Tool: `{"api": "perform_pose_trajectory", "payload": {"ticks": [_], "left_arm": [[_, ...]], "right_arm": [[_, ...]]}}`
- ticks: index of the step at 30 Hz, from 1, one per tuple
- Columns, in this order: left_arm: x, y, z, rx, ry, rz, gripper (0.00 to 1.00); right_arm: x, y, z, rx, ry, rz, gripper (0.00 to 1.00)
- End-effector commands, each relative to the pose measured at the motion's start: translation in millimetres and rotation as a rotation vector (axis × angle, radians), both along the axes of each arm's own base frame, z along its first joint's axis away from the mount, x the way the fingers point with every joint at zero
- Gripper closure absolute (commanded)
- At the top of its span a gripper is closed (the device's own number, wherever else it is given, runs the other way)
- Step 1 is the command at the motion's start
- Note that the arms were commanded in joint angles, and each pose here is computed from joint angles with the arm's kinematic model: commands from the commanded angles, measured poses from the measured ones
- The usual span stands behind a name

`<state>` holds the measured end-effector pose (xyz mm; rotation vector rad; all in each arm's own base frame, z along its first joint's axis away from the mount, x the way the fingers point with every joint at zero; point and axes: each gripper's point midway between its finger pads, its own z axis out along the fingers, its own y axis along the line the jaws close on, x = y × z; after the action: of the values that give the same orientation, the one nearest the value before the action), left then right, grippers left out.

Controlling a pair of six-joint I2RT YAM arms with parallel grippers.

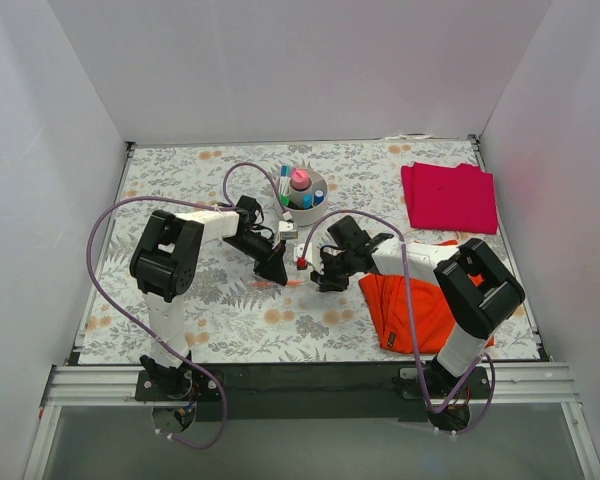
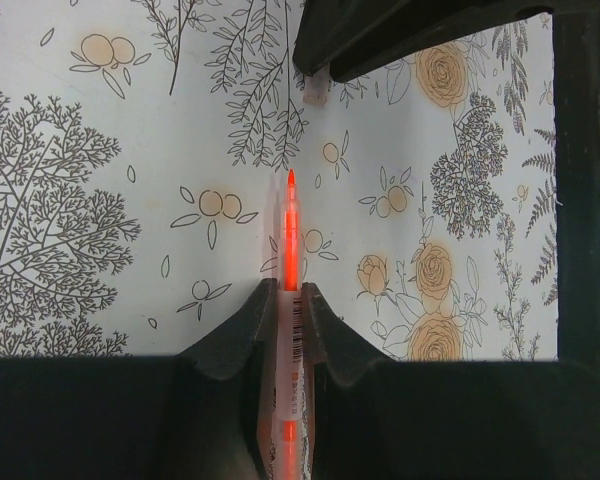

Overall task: Sort the stationery into containers
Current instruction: Close the pen cap on the pen.

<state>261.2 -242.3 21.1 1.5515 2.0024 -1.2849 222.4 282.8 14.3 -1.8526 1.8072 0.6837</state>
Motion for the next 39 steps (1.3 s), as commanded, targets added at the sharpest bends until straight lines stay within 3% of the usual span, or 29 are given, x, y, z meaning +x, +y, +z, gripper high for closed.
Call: {"api": "perform_pose_trajectory", "payload": {"ticks": [1, 2, 5, 14, 25, 39], "left_arm": [[5.3, 9.3, -0.7, 0.051, -0.06, -0.009, 1.0], [5.1, 9.2, -0.2, 0.05, -0.059, -0.01, 1.0], [0.6, 6.9, 3.8, 0.035, -0.039, -0.018, 1.0], [-16.3, -5.1, 43.6, -0.054, 0.074, 0.006, 1.0], [-22.4, -15.0, 40.6, -0.118, 0.184, 0.039, 1.0], [-28.1, -13.1, 20.3, -0.101, 0.227, 0.057, 1.0]], "right_arm": [[-69.1, -82.6, -68.5, -0.364, 0.253, -0.011, 0.72], [-70.2, -85.3, -70.5, -0.373, 0.256, -0.011, 0.75], [-72.9, -85.9, -71.4, -0.378, 0.272, 0.0, 0.98], [-26.3, -50.3, -21.2, -0.23, 0.07, -0.019, 0.99], [6.1, -17.3, -1.5, -0.124, -0.136, 0.026, 0.99], [13.0, 12.0, 22.8, -0.033, -0.179, 0.029, 0.99]]}}
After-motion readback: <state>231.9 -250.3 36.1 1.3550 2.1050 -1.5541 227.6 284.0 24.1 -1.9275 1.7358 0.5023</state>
